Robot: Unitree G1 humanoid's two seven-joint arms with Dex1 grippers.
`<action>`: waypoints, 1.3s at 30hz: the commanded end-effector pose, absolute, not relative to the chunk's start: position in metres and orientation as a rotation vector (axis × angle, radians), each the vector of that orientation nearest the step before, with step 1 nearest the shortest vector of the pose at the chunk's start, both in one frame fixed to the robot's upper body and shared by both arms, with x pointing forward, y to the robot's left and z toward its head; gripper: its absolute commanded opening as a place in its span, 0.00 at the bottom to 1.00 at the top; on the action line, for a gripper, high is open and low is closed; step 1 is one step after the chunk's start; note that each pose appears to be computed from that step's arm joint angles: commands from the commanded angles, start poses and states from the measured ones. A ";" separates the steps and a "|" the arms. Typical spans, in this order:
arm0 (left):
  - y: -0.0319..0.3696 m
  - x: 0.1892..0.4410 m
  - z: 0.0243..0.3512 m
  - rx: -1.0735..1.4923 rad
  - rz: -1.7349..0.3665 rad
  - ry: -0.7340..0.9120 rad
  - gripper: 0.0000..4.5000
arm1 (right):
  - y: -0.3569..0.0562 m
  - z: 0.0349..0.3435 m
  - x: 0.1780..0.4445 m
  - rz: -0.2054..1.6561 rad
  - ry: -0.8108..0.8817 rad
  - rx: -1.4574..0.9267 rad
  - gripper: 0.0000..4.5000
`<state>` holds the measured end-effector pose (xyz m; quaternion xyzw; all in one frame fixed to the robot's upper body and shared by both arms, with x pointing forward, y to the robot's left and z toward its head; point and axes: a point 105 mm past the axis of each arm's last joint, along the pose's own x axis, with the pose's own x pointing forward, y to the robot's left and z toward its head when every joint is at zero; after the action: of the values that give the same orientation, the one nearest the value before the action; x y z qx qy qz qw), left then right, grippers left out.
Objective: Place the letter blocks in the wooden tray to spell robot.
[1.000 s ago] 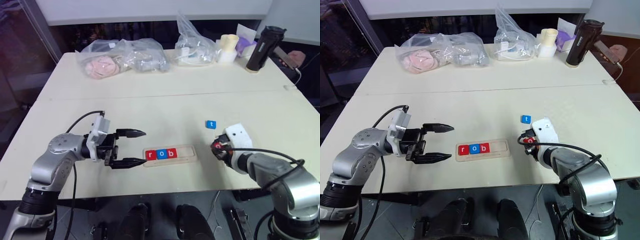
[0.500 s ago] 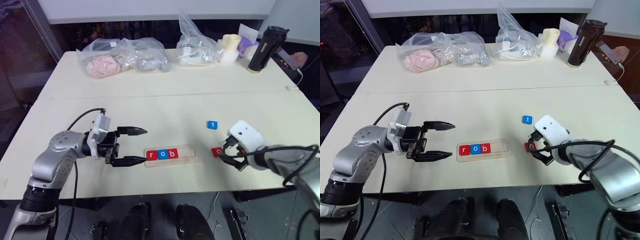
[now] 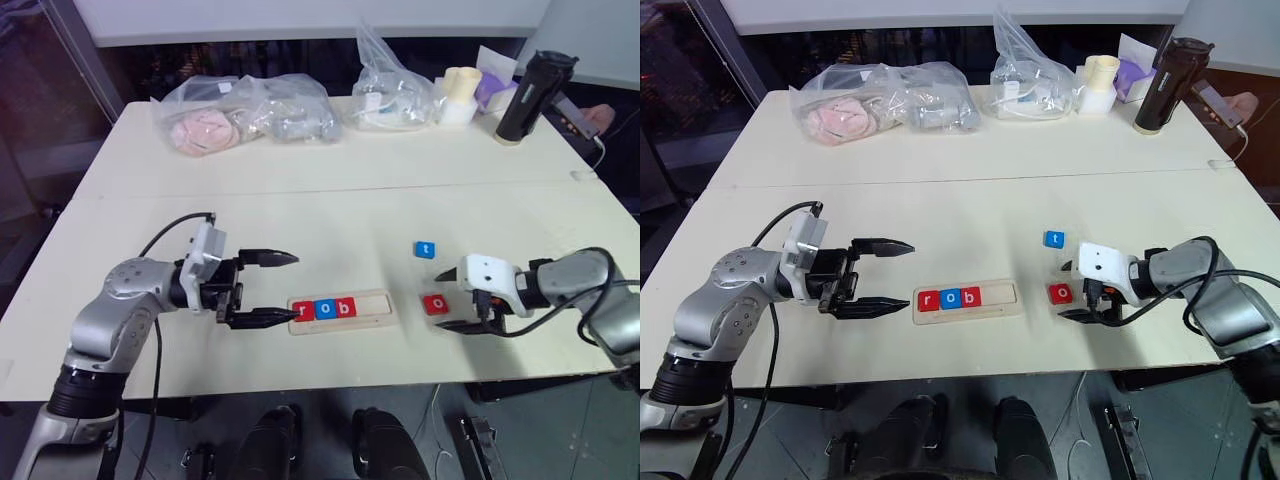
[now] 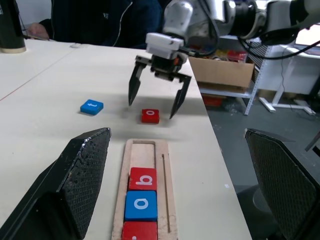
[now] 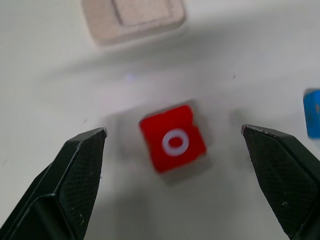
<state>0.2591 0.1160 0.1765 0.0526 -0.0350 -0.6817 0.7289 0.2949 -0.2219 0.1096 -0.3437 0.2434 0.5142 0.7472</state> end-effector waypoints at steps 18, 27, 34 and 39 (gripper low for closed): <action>0.114 0.252 0.181 0.139 -1.497 -0.101 1.00 | -0.209 0.121 0.303 1.156 0.459 -0.741 0.25; 0.114 0.252 0.180 0.143 -1.491 -0.103 1.00 | -0.154 0.136 0.293 1.316 0.364 -0.775 0.25; 0.118 0.250 0.181 0.150 -1.483 -0.104 1.00 | -0.132 0.122 0.296 1.370 0.357 -0.793 0.25; 0.118 0.249 0.180 0.150 -1.479 -0.101 1.00 | -0.125 0.119 0.298 1.382 0.349 -0.798 0.25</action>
<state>0.2529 0.1174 0.1716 0.0559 -0.0273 -0.6723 0.7376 0.2962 -0.1290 0.1113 -0.3465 0.1751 0.6158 0.6857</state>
